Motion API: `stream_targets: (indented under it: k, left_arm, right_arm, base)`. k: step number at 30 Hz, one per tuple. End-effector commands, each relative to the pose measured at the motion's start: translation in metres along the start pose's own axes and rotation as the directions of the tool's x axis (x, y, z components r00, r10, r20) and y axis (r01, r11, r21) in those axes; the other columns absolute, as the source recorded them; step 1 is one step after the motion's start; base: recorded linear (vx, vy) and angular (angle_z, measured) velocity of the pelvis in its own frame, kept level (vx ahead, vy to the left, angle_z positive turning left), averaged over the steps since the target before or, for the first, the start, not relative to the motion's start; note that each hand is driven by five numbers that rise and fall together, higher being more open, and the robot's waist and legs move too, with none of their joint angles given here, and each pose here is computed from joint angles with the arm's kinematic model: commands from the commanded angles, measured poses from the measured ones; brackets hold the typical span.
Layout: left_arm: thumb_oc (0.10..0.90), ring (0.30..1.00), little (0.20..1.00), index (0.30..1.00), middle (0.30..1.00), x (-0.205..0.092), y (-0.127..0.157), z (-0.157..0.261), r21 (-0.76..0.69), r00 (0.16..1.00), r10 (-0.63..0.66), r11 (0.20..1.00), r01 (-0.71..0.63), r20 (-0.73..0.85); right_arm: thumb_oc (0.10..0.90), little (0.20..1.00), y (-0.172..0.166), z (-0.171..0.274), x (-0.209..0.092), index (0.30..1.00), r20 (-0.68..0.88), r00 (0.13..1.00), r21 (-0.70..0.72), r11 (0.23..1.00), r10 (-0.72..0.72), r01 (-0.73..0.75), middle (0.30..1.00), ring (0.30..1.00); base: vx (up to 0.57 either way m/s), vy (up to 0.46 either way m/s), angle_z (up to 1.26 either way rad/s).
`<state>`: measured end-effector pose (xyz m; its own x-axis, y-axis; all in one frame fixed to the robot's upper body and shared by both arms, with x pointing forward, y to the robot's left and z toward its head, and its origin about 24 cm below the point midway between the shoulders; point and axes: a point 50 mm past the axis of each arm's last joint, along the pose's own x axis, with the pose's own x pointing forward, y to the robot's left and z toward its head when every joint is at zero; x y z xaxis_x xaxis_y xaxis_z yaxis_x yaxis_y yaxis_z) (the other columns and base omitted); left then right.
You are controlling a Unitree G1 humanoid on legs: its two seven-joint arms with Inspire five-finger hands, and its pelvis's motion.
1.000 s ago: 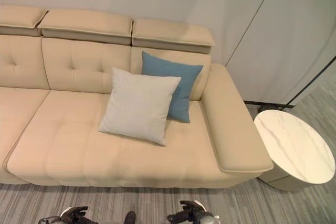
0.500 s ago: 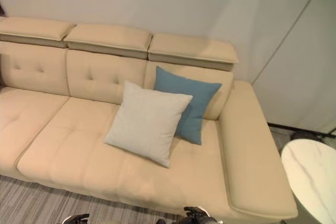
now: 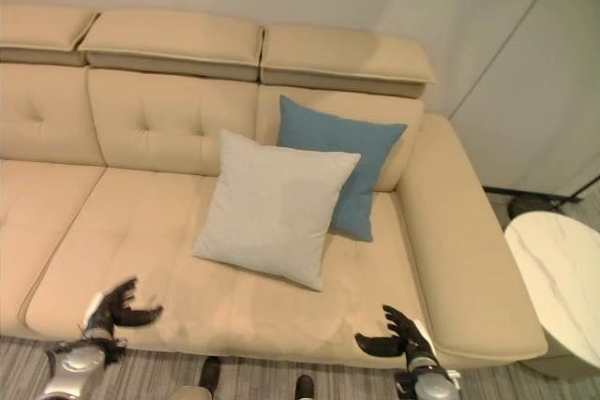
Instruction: Pick up all the scattered cushions and arrange them neatly on the sofa.
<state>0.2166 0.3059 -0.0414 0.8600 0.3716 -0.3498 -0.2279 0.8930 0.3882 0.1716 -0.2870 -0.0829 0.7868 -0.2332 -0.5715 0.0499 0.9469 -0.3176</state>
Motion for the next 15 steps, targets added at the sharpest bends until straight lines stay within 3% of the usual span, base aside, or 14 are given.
stream_targets:
  k: [1,2,5,6,8,10,15]
  left_arm:
    - [0.8,0.9,0.9,0.9,0.9,0.015,-0.004,0.071,-0.006,0.955,-0.017,1.0,0.019,0.297]
    - [0.8,0.9,0.9,0.9,0.9,0.02,-0.007,0.102,-0.006,0.921,-0.034,0.999,0.039,0.387]
    - [0.8,0.9,0.9,0.9,0.9,0.023,-0.01,0.116,0.001,0.906,-0.046,0.999,0.05,0.421]
    - [0.8,0.9,0.9,0.9,0.9,0.028,-0.01,0.135,0.041,0.886,-0.07,0.997,0.058,0.457]
    - [0.8,0.9,0.9,0.9,0.9,0.03,-0.025,0.156,0.119,0.852,-0.123,0.99,0.072,0.508]
    - [0.8,0.9,0.9,0.9,0.9,0.032,-0.054,0.17,0.129,0.833,-0.18,0.983,0.131,0.523]
    - [0.8,0.9,0.9,0.9,0.9,0.044,-0.057,0.208,0.092,0.819,-0.141,0.99,0.108,0.557]
  right_arm:
    - [0.8,0.9,-0.06,0.081,0.009,0.9,0.294,0.938,0.003,0.982,-0.184,0.191,0.9,0.9]
    - [0.8,0.9,-0.073,0.11,0.009,0.9,0.382,0.898,0.037,0.974,-0.22,0.223,0.9,0.9]
    - [0.8,0.9,-0.078,0.126,0.009,0.9,0.423,0.874,0.057,0.97,-0.238,0.236,0.9,0.9]
    - [0.8,0.9,-0.118,0.148,0.001,0.9,0.458,0.827,0.158,0.945,-0.327,0.286,0.9,0.9]
    - [0.8,0.9,-0.126,0.145,0.01,0.9,0.412,0.813,0.237,0.91,-0.411,0.34,0.9,0.9]
    - [0.8,0.9,-0.109,0.169,0.024,0.9,0.431,0.817,0.254,0.92,-0.383,0.297,0.9,0.9]
    - [0.8,0.9,-0.097,0.225,0.029,0.9,0.527,0.785,0.215,0.944,-0.327,0.249,0.9,0.9]
  base:
    - [-0.13,0.132,-0.28]
    - [-0.08,0.055,-0.2]
    - [-0.08,0.048,-0.1]
    - [-0.06,0.04,-0.01]
    - [-0.13,0.066,0.0]
    - [-0.16,0.063,-0.01]
    - [-0.1,0.042,-0.04]
